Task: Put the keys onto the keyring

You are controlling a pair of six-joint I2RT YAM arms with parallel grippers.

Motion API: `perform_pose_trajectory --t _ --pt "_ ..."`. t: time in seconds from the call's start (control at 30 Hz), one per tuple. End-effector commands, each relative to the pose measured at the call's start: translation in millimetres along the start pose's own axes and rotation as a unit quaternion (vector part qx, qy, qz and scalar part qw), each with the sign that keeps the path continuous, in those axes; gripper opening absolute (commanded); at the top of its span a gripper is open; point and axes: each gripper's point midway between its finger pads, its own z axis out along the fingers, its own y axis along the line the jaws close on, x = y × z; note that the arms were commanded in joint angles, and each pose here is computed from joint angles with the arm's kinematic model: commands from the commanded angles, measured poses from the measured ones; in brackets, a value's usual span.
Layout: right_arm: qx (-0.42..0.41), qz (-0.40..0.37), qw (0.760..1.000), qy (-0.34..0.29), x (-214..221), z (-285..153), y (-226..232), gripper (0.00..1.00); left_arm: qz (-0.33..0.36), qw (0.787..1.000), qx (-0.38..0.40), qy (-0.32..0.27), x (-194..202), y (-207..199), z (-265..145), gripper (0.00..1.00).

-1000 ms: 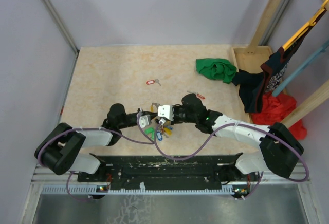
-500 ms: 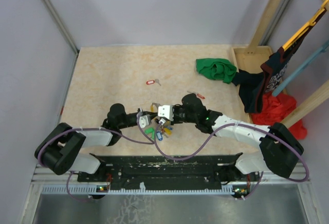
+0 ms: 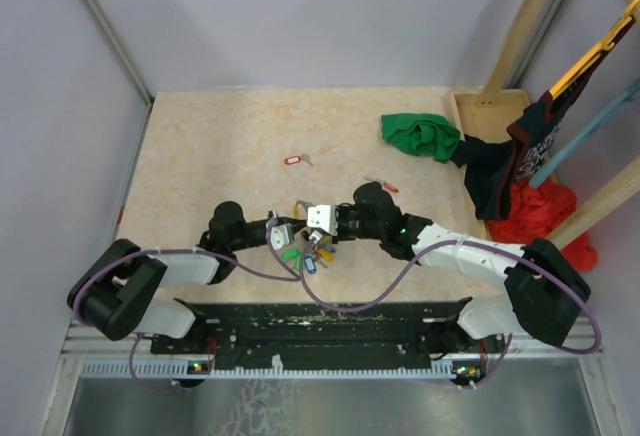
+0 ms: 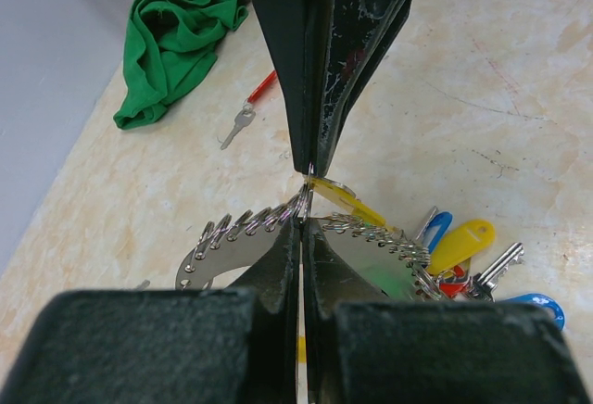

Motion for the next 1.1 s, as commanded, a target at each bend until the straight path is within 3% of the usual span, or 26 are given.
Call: perform_pose_trajectory --t 0.0,1.07 --pt "0.011 -0.016 0.999 -0.036 -25.8 4.2 -10.3 0.0 0.011 1.0 0.007 -0.023 -14.5 4.1 5.1 0.0" --pt "-0.018 -0.009 0.999 -0.051 -36.4 10.7 -4.3 0.0 0.014 0.999 0.007 -0.029 -20.2 2.6 6.4 0.0"
